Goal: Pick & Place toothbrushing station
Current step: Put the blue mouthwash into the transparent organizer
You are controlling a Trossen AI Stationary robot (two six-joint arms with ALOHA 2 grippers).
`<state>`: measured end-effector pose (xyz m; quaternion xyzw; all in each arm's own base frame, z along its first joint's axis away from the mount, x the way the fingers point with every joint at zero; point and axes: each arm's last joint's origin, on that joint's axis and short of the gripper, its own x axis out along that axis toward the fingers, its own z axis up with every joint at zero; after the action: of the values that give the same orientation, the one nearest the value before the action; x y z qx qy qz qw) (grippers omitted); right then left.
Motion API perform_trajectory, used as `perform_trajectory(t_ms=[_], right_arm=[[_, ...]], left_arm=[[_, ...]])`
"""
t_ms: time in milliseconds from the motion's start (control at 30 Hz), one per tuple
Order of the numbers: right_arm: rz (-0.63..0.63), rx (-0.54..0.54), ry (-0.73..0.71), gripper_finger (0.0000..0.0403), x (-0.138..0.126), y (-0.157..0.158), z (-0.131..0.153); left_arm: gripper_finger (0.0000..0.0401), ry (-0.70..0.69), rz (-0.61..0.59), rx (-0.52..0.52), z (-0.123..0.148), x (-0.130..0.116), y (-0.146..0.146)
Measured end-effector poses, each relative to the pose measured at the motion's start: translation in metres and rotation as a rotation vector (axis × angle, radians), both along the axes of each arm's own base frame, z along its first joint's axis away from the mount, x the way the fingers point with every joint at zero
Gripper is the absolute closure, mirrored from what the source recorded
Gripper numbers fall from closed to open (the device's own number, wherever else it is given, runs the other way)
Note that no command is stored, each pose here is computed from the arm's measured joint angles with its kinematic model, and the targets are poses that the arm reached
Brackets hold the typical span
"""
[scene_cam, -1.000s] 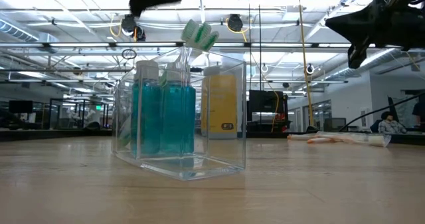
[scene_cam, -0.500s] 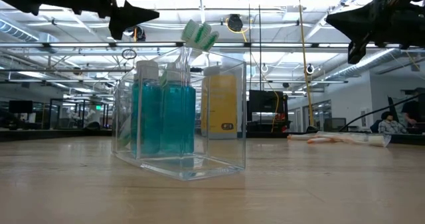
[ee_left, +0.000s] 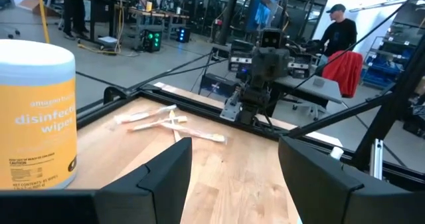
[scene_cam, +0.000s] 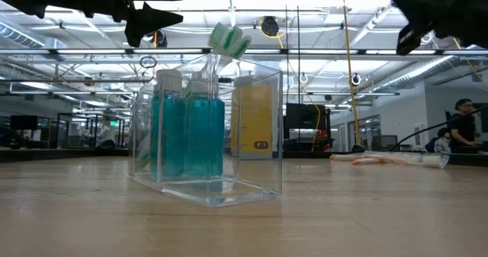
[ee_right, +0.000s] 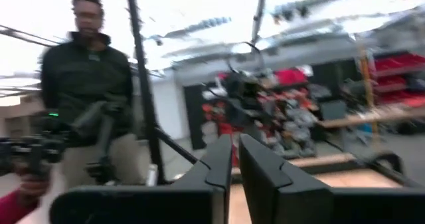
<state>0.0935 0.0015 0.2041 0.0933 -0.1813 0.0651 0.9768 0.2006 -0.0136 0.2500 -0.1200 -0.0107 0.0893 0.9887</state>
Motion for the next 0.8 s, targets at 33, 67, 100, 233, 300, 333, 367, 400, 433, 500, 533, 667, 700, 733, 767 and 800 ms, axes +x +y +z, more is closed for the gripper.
perform_trajectory(t_ms=[33,67,100,233,300,333,367,400,433,500,533,667,700,733,767,800], right_arm=[[0.018,-0.014,-0.019,0.0374,-0.001,0.001,0.002],[0.025,-0.020,-0.032,0.0369,-0.001,0.001,0.003],[0.036,-0.027,-0.043,0.0364,-0.002,0.001,0.004],[0.150,-0.077,-0.115,0.0340,-0.005,0.006,0.010],[0.233,-0.095,-0.130,0.0319,-0.007,0.010,0.012],[0.270,-0.098,-0.123,0.0307,-0.007,0.012,0.012],[0.305,-0.102,-0.105,0.0293,-0.006,0.015,0.011],[0.336,-0.108,-0.081,0.0278,-0.005,0.018,0.013],[0.368,-0.112,-0.080,0.0261,-0.005,0.021,0.019],[0.427,-0.111,-0.071,0.0231,-0.006,0.026,0.034],[0.463,-0.108,-0.041,0.0217,-0.006,0.030,0.041],[0.568,-0.070,0.299,0.0188,0.001,0.043,0.061],[0.566,-0.055,0.389,0.0187,0.002,0.045,0.068],[0.547,-0.035,0.493,0.0186,0.003,0.047,0.073],[0.518,-0.013,0.606,0.0187,0.003,0.049,0.076],[0.485,0.008,0.718,0.0189,0.004,0.051,0.079]], left_arm=[[0.0169,0.000,0.000,0.000,0.000,0.000,0.000],[0.0169,0.000,0.000,0.000,0.000,0.000,0.000],[0.0169,-0.001,0.000,-0.001,0.000,0.000,0.000],[0.0169,0.000,0.000,-0.003,0.000,0.000,0.000],[0.0169,0.002,0.000,-0.003,0.000,0.000,0.000],[0.0169,0.002,0.000,-0.003,0.000,0.000,0.000],[0.0169,0.002,0.000,-0.003,0.000,0.000,0.000],[0.0169,0.002,0.000,-0.003,0.000,0.000,0.000],[0.0169,0.002,0.000,-0.004,0.000,0.000,0.000],[0.0169,0.001,0.000,-0.008,0.000,0.000,0.000],[0.0169,0.003,0.000,-0.008,0.000,0.000,0.000],[0.0169,0.011,-0.001,-0.007,-0.001,0.000,0.000],[0.0169,0.018,-0.001,-0.006,-0.002,0.000,0.000],[0.0169,0.024,-0.001,-0.005,-0.002,0.000,0.000],[0.0169,0.032,0.000,-0.004,-0.003,0.000,0.000],[0.0169,0.041,0.000,-0.003,-0.004,0.000,0.000]])
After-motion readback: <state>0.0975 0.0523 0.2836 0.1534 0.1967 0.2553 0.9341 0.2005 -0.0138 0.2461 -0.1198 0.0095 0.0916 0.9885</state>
